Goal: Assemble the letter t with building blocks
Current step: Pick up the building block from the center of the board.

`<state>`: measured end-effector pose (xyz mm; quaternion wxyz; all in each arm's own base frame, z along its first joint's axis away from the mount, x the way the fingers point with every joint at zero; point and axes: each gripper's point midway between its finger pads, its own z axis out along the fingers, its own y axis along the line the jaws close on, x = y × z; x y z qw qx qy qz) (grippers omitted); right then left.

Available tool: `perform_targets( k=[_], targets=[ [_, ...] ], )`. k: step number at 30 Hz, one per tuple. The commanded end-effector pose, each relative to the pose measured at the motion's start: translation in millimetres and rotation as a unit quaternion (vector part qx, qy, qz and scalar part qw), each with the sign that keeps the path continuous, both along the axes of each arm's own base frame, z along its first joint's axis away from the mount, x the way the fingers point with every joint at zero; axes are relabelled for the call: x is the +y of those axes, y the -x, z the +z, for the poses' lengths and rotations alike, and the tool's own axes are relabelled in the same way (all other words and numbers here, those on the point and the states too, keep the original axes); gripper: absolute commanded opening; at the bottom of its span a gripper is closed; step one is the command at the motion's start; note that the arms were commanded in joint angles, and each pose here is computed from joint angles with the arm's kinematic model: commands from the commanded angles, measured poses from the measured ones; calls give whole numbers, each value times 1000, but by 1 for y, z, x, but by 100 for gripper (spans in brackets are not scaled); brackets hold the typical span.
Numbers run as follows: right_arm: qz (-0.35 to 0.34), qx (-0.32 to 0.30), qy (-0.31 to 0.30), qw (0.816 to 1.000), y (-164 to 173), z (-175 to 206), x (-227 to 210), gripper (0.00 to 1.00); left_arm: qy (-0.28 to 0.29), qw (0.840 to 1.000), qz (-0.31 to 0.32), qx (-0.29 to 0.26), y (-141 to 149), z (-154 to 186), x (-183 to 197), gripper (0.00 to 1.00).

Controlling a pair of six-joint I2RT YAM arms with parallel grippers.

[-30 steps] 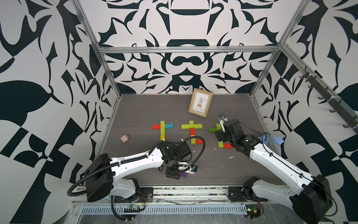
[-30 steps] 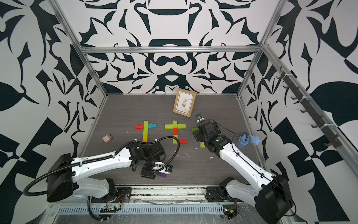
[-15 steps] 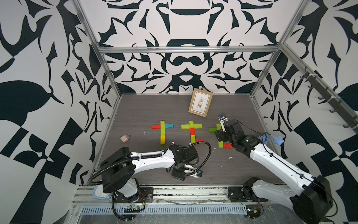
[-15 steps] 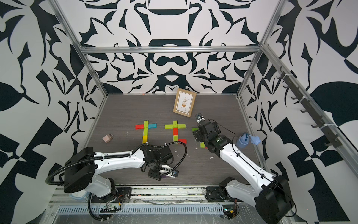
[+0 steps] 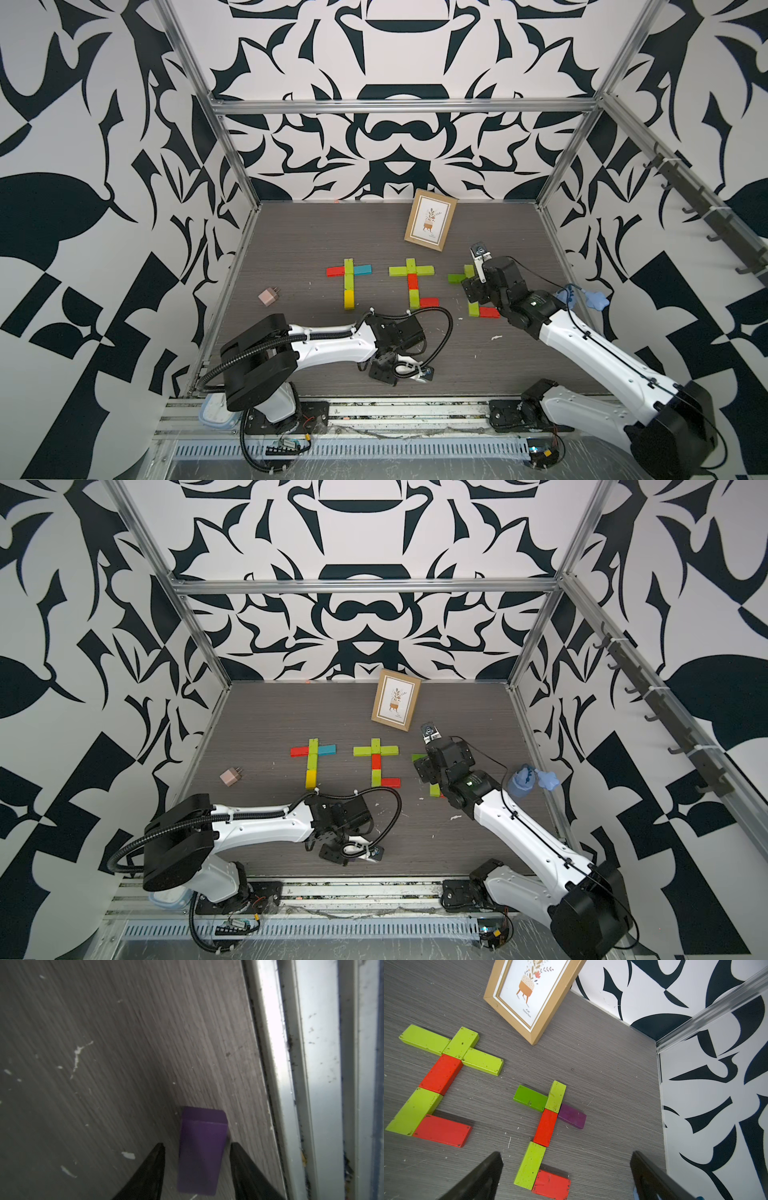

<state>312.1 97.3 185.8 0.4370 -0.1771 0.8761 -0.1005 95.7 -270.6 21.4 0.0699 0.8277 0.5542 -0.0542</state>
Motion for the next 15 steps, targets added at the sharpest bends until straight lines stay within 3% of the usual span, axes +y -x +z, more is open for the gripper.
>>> perform_targets(
  k=[1,7,15],
  targets=[
    [-6,-25,-21,999,-3,19,2,99,-14,1000,-18,7,6,-9,7,51],
    [-7,-26,-22,999,-2,19,2,99,-18,1000,-17,6,5,-13,8,46],
    [-7,-30,-24,999,-2,21,1,99,-22,1000,-16,0,3,-14,9,29]
  ],
)
